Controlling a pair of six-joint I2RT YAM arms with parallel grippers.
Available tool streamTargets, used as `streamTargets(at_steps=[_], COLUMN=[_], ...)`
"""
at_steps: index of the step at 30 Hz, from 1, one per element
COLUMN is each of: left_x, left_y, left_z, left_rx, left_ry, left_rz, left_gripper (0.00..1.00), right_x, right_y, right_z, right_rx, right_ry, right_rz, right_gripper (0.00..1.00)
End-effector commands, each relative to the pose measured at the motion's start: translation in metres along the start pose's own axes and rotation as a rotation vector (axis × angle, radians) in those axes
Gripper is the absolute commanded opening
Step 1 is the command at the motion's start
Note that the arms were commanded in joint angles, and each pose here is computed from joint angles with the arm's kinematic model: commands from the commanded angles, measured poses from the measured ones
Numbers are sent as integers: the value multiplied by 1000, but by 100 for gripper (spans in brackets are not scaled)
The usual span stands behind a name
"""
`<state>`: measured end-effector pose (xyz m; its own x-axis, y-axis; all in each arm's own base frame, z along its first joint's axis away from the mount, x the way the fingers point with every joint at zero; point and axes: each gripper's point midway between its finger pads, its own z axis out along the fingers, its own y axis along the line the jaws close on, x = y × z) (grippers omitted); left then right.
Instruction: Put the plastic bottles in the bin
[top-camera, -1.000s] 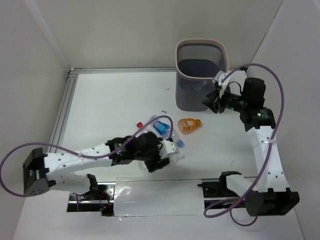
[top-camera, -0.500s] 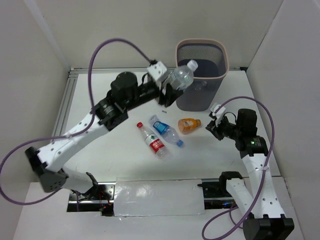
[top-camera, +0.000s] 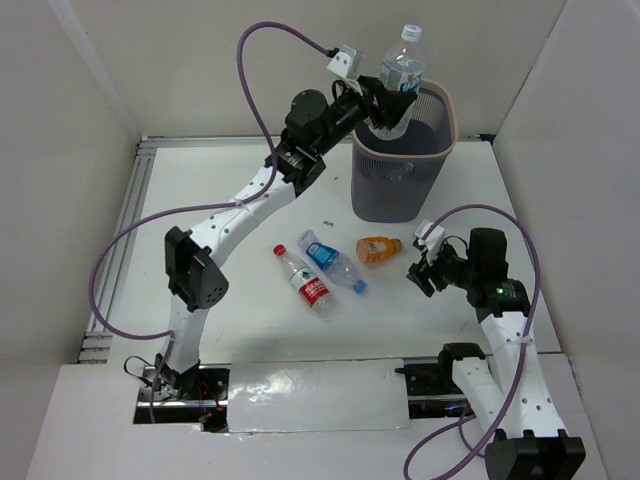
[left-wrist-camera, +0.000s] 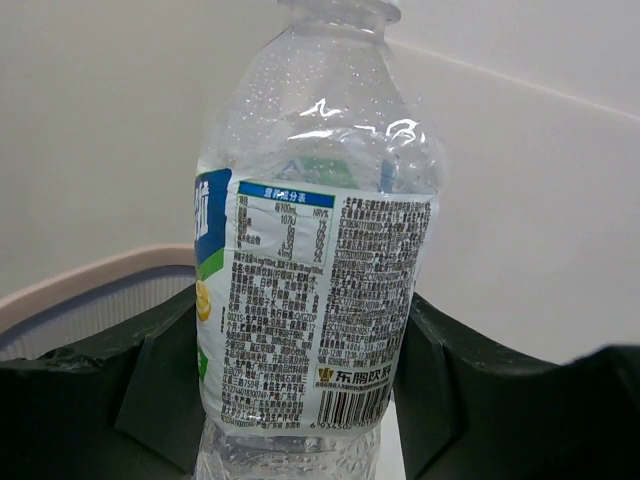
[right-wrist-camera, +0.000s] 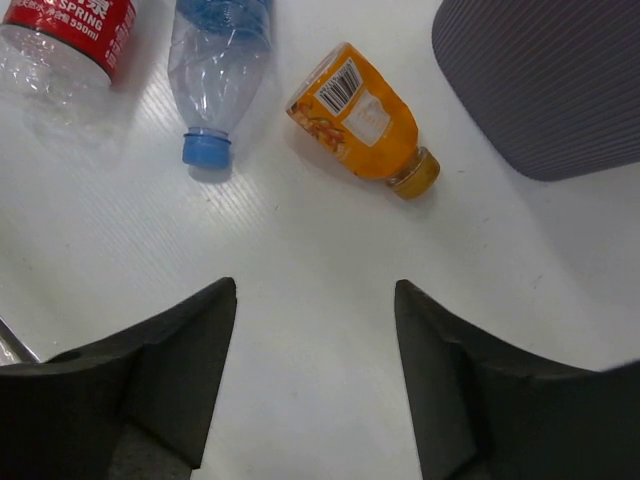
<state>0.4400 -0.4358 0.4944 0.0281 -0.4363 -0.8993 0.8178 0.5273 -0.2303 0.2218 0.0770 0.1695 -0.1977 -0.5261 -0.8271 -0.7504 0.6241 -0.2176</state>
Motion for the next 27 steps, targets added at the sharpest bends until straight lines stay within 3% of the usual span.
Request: streamTargets(at_steps=[1,2,3,6,7,10,13,17,18,19,20,21,22,23,24,25,26,27], left_x=[-34,-25,-5,1,20,14,15,-18,-3,-46,-52,-19,-59,-53,-8,0,-22,-10], left_y=[33,42,56,67,76,72,71,57,61,43,33,49,31,29,46,49,39,39], left_z=[14,17,23,33,36,36,30,11,2,-17,-29,-52,-80,-99,-132,-156,-186,-208], left_rx=[-178,-205,-241,-299,-317,-307,-289,-264,-281,-270,-275,-352,-373,-412,-512,-561,-579,-606], left_ry=[-197,-196,-185,-196,-171,-172,-136,-89,-31,-70,-55,54,18,58,199,238,217,252], left_rz=[-3,-5,16,35,35,35,40,89,108,119,114,121,108,84,54,33,2,-20], left_gripper=[41,45,65,85,99,99,99,99,99,99,99,99,99,99,99,99,99,99], right_x=[1,0,5,6,4,2,4,6,10,18,15,16,21,20,23,22,19,22], right_y=[-2,-1,1,0,-1,-1,14,15,12,13,6,2,-5,-10,-17,-20,-26,-26], right_z=[2,3,5,7,8,10,19,38,43,52,57,62,70,74,81,85,89,93], right_rx=[-1,-8,-19,-14,-16,-21,-131,-198,-204,-240,-237,-246,-262,-260,-266,-267,-256,-261], right_ry=[-4,-10,2,-4,-15,-34,-82,-154,-153,-144,-148,-144,-121,-122,-105,-103,-111,-100], right_rz=[-17,-17,-15,-20,-26,-45,-165,-343,-391,-376,-397,-410,-396,-398,-386,-408,-420,-433], right_gripper=[73,73,75,77,80,88,100,100,100,100,100,100,100,100,100,100,100,100])
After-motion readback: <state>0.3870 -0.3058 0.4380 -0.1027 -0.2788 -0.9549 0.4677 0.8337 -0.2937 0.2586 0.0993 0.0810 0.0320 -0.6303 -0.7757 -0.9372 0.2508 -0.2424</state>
